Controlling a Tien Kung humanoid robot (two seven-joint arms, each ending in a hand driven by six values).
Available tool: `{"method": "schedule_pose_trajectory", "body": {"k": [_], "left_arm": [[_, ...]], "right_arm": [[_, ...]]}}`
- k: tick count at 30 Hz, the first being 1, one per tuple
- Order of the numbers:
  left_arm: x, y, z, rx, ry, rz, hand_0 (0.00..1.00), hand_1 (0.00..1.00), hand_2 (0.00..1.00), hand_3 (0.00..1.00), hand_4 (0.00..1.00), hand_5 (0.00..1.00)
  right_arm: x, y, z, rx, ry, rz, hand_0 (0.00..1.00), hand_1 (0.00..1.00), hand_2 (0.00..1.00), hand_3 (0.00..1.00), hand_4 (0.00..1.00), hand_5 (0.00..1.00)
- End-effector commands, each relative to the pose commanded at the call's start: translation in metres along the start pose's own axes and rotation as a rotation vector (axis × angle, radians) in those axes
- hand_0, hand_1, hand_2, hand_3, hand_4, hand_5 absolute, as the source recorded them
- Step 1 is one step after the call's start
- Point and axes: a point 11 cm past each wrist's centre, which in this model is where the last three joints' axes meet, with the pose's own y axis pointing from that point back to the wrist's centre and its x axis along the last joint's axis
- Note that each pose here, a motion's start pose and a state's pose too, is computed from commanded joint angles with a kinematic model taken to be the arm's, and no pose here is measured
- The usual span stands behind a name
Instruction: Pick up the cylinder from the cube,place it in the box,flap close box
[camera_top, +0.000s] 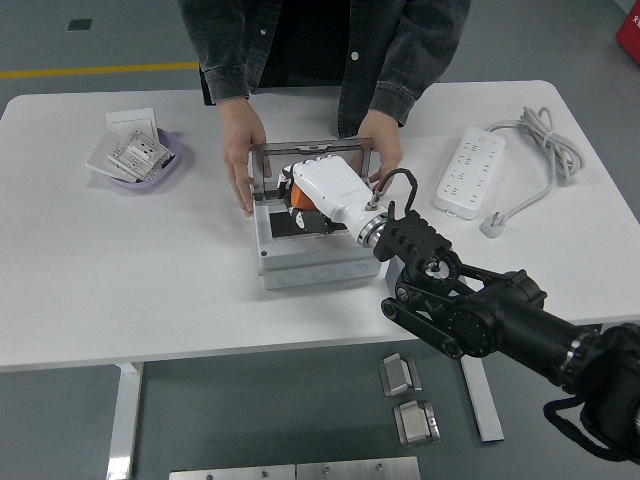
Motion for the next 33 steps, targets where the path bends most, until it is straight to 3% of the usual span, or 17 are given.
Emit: {"method": "schedule_pose_trajectory", "body": {"k": [1, 12, 13, 22, 27, 33], "left_arm": [[0.0, 0.0, 0.0, -0.001, 0.0, -0.001, 0.649, 0.645, 0.534, 0.661, 0.694, 0.336], [-0.002, 0.0, 0.001, -0.005, -0.006, -0.004, 0.649, 0.645, 0.533, 0.66, 0.694, 0.336], [-0.002, 0.0, 0.0, -0.005, -0.007, -0.004, 0.649, 0.645, 0.533, 0.66, 0.693, 0.333], [-0.005, -0.001, -0.005, 0.006, -0.003, -0.009, 0.649, 0.645, 0.533, 0.66, 0.692, 0.33], [-0.006, -0.001, -0.008, 0.016, -0.001, -0.009, 0.649, 0.644, 0.532, 0.66, 0.693, 0.33], [-0.003, -0.001, -0.009, 0.02, 0.0, -0.005, 0.649, 0.644, 0.53, 0.659, 0.693, 0.33]], "right_arm": [[0.001, 0.0, 0.0, 0.004, 0.017, 0.001, 0.553, 0.537, 0.629, 0.608, 0.815, 0.082], [0.001, 0.002, 0.0, 0.018, 0.057, 0.006, 0.579, 0.55, 0.638, 0.638, 0.866, 0.12], [0.0, 0.004, 0.001, 0.013, 0.039, 0.008, 0.616, 0.578, 0.649, 0.655, 0.902, 0.168], [0.003, 0.034, 0.009, -0.003, -0.23, 0.064, 0.624, 0.578, 0.651, 0.655, 0.89, 0.168], [0.021, 0.042, 0.01, -0.014, -0.388, 0.111, 0.621, 0.572, 0.652, 0.655, 0.889, 0.179], [0.061, 0.026, 0.004, -0.006, -0.464, 0.186, 0.616, 0.572, 0.654, 0.656, 0.893, 0.204]]}}
